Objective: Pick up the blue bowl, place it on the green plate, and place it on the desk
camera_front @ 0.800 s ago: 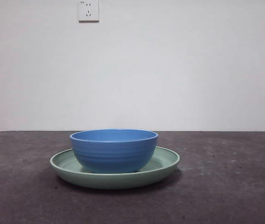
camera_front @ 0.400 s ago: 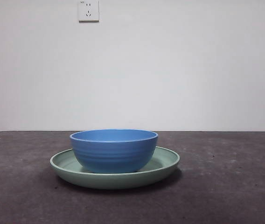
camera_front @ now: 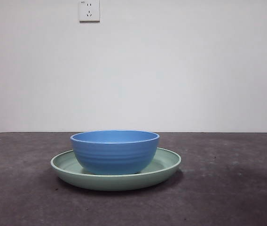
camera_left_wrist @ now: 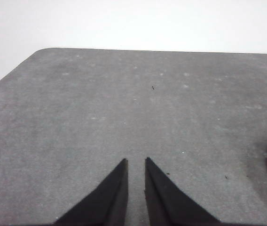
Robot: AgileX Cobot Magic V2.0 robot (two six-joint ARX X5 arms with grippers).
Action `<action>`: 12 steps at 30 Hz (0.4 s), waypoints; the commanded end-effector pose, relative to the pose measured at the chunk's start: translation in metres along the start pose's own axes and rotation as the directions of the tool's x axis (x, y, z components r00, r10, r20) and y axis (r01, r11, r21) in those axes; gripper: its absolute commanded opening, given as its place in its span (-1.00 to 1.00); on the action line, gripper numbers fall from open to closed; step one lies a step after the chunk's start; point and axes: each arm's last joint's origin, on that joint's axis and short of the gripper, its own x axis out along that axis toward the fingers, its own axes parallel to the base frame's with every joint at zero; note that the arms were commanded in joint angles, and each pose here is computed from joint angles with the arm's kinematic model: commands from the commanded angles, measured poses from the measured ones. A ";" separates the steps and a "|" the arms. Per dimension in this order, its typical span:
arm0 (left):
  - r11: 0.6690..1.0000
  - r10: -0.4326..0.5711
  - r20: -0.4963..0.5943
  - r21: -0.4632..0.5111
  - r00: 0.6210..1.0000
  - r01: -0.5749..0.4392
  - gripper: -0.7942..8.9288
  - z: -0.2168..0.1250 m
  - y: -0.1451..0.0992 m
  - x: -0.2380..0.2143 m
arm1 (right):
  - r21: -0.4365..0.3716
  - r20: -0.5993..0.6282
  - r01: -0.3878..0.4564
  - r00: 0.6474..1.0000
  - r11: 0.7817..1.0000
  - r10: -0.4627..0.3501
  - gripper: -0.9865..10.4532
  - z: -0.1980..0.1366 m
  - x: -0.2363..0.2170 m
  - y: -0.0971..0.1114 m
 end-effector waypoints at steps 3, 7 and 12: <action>1.000 0.002 -0.027 -0.001 1.000 -0.002 -0.72 -0.007 0.000 0.002 | -0.002 -0.033 0.043 0.999 0.999 -0.043 -0.76 -0.027 0.003 -0.001; 1.000 0.002 -0.027 -0.001 1.000 -0.002 -0.72 -0.007 0.000 0.002 | -0.001 -0.104 0.037 0.994 0.999 -0.037 -0.76 -0.038 0.004 0.000; 1.000 0.002 -0.027 -0.001 1.000 -0.002 -0.72 -0.007 0.000 0.002 | 0.000 -0.120 0.039 0.992 0.999 -0.039 -0.76 -0.040 0.004 0.000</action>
